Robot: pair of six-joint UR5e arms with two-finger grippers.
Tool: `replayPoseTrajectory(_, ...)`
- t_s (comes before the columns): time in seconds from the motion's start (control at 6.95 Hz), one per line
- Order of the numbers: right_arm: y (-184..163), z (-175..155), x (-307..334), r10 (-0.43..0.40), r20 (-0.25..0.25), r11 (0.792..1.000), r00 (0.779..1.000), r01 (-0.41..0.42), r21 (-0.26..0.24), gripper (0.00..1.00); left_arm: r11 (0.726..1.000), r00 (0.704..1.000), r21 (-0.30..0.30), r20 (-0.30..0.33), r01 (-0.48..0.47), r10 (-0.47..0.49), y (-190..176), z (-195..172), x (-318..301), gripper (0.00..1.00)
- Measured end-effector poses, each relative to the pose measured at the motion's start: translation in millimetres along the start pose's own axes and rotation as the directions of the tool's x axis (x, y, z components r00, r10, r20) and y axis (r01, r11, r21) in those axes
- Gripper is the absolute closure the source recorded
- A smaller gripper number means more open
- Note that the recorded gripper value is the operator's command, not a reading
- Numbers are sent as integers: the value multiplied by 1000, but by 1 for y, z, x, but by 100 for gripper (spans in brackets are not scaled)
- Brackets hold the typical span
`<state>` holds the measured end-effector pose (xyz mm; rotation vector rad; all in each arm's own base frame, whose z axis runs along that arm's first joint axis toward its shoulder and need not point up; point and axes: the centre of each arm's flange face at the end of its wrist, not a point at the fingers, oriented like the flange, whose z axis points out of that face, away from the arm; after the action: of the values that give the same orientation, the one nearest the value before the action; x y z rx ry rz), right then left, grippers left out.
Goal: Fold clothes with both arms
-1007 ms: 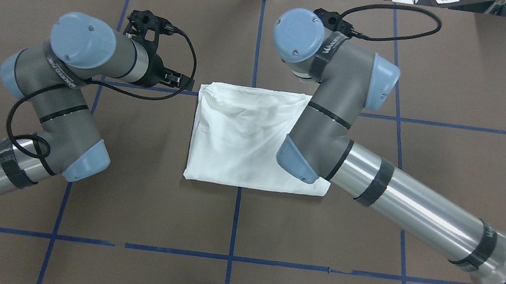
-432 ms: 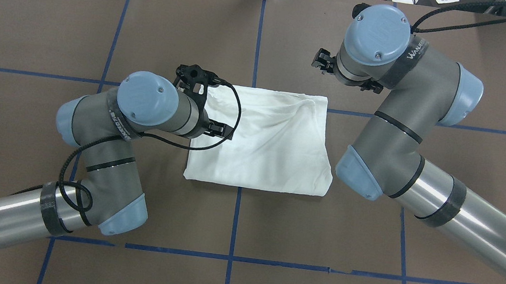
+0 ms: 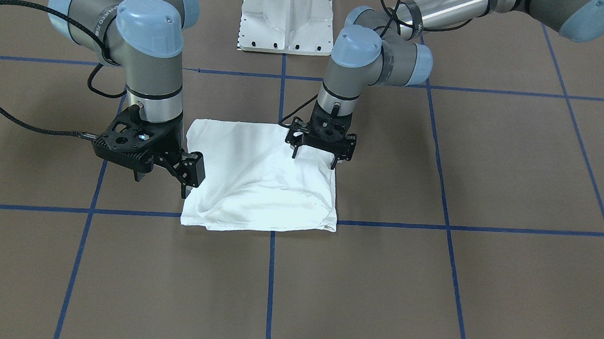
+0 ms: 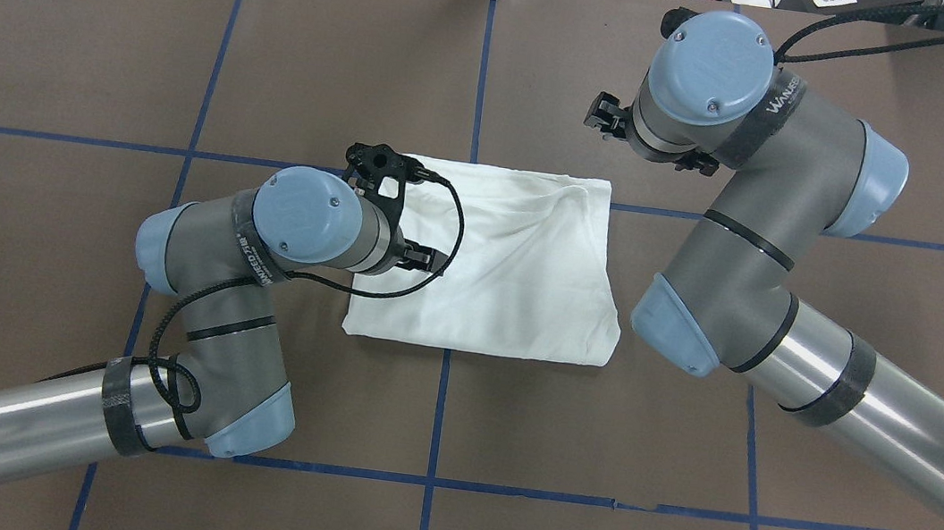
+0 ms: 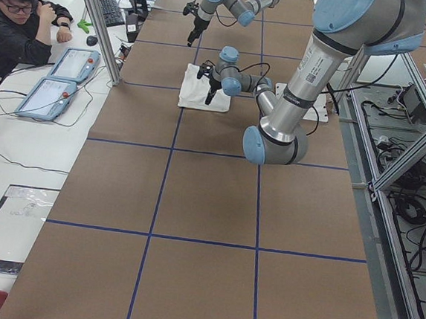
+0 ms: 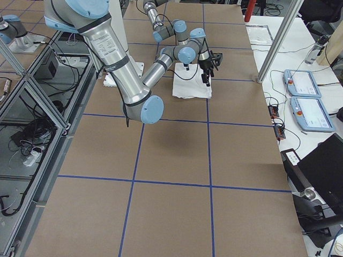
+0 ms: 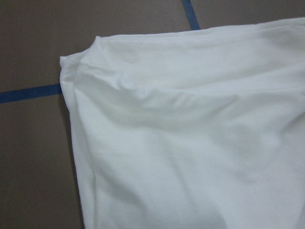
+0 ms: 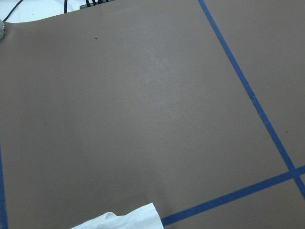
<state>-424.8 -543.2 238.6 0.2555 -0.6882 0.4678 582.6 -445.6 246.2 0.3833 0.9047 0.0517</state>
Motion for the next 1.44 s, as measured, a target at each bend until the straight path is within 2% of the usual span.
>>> replayPoseTrajectory(0.29,-2,0,1,0,0,1000,1000,0,2,0,1000,999,27,37,12,-13,-22,13,0,0)
replayPoseTrajectory(0.72,-3,0,1,1,0,1000,1000,-1,3,0,996,986,82,155,44,-56,-96,43,-32,0)
replayPoseTrajectory(1.01,-2,3,3,2,-6,1000,1000,-2,2,0,991,973,129,223,32,-60,-141,44,-61,0)
replayPoseTrajectory(1.15,1,4,3,6,-8,1000,1000,-6,0,0,988,972,155,226,22,-57,-166,32,-76,0)
replayPoseTrajectory(1.29,10,6,-2,23,-7,1000,1000,-23,-5,0,987,980,163,195,10,-42,-187,15,-87,0)
replayPoseTrajectory(1.44,23,9,-12,67,-7,998,998,-67,-12,0,991,991,136,131,-12,-6,-201,-1,-99,0)
